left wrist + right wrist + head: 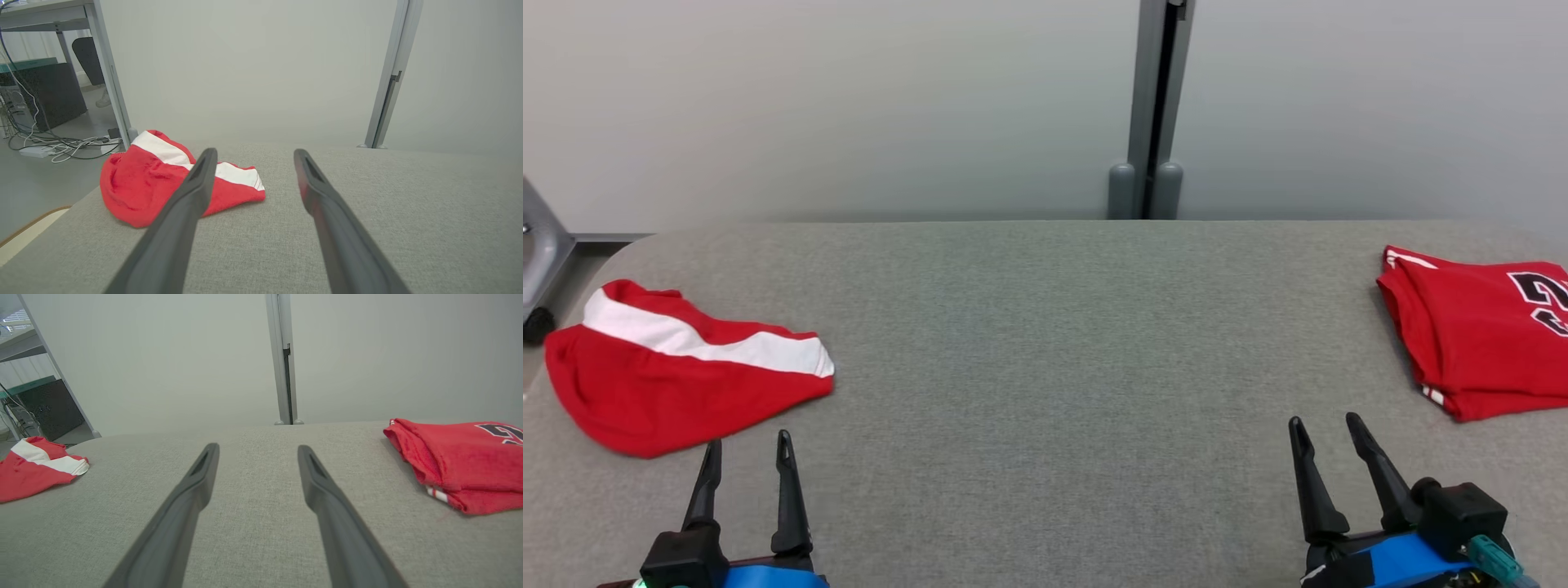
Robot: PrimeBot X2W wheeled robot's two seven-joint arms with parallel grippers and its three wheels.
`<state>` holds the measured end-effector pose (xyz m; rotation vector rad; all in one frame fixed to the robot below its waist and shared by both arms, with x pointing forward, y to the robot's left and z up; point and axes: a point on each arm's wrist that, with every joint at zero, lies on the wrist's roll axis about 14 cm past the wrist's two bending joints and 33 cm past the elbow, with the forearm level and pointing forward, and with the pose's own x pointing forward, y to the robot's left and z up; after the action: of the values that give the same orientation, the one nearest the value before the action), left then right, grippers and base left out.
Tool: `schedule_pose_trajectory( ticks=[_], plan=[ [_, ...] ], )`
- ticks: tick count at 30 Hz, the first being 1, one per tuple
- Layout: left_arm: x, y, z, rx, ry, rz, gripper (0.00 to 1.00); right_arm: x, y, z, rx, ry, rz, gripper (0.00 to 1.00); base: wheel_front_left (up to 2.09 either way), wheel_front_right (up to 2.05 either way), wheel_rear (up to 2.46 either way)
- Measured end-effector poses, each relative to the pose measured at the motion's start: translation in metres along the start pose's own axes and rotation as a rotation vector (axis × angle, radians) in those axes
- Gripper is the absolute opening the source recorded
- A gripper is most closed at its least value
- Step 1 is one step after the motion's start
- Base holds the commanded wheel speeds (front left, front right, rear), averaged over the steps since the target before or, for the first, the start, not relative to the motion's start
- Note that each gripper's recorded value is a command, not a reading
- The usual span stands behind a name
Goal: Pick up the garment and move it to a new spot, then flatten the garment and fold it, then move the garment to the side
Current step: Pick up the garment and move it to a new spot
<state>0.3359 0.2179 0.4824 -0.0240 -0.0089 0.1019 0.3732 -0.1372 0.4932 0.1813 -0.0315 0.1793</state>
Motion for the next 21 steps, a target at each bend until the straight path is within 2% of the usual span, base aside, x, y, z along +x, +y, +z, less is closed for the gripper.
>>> schedule_pose_trajectory(
  ticks=[21],
  plan=[
    [-0.045, 0.084, 0.005, 0.038, -0.004, 0.271, 1.00, 0.039, 0.074, -0.029, 0.030, 0.081, 0.223, 1.00, 0.00, 0.00, 0.00]
  ],
)
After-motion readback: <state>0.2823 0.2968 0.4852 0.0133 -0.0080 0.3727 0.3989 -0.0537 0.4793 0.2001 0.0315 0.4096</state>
